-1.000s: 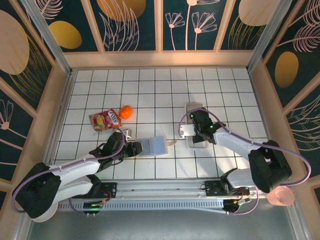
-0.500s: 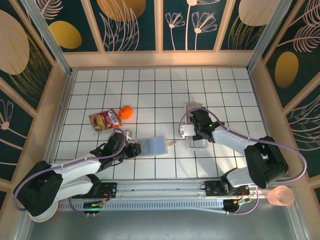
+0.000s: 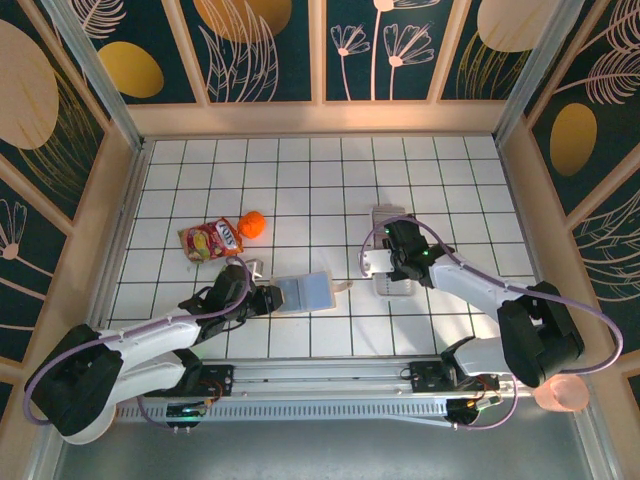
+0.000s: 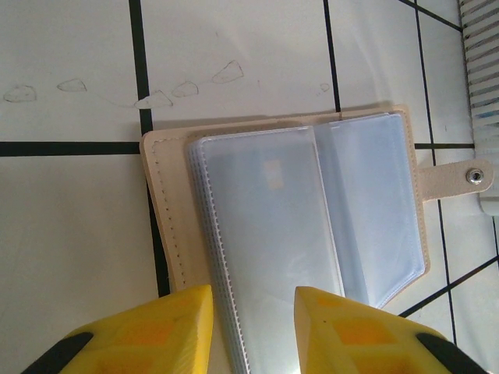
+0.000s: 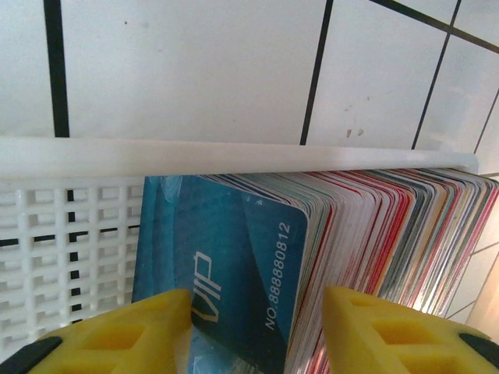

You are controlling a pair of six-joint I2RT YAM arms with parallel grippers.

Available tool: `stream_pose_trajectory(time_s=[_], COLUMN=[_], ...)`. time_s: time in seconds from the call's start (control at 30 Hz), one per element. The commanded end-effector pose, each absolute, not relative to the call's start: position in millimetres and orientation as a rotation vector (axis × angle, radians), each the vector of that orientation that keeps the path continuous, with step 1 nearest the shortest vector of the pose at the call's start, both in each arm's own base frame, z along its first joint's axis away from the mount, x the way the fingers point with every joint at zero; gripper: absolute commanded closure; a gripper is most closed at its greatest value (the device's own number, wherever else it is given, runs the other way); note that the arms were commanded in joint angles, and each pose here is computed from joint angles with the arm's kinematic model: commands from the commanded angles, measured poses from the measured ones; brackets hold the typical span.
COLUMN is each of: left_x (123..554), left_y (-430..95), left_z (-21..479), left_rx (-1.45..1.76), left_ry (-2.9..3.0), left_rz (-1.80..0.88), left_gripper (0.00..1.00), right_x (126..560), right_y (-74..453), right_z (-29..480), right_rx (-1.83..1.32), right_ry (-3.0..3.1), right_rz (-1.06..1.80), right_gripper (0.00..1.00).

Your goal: Put the credit cards into the card holder

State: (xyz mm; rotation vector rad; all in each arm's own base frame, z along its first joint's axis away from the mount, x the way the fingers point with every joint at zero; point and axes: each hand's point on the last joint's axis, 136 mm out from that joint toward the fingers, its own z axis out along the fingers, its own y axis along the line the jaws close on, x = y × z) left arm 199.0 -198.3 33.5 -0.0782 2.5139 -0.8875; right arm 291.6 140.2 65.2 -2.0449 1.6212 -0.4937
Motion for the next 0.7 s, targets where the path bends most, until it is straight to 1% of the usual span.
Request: stream_pose_trajectory(time_s=[0.0,0.1,0.17,0.3,0.4,0.67], left_x=[197.1,196.1,195.7,195.2,194.4,194.1], left_y=[-196.8,-197.4,-196.9,-197.0,-196.7,-197.1], left_z=[30.3,29.7,29.4,29.7,28.6,27.3], left_rx=[-0.081,-0.077,-0.081,-0.081,-0.082,-0.082], left_ry=[2.514,2.519,2.520,2.519,2.523,2.530], left_rz=[-0.883,-0.885,-0.886,-0.891,-0.892,-0.890], left_gripper=[0.68,0.68,0.68,0.68,0.69,0.69], right_x=[300.3,300.8,301.8,303.2,304.8,304.4], right_y=[138.4,138.5,138.0,138.2,139.8,139.7], right_z=[76.7,78.2,79.5,82.0,85.1,91.7], right_rx=[-2.001,-1.995,-1.990,-1.977,-1.961,-1.942], right_ry=[1.592,1.593,1.592,1.595,1.601,1.594], right_rz=[-0.548,-0.550,-0.558,-0.562,-0.556,-0.563], right_gripper=[0.56,0.62,0.65,0.66,0.69,0.70])
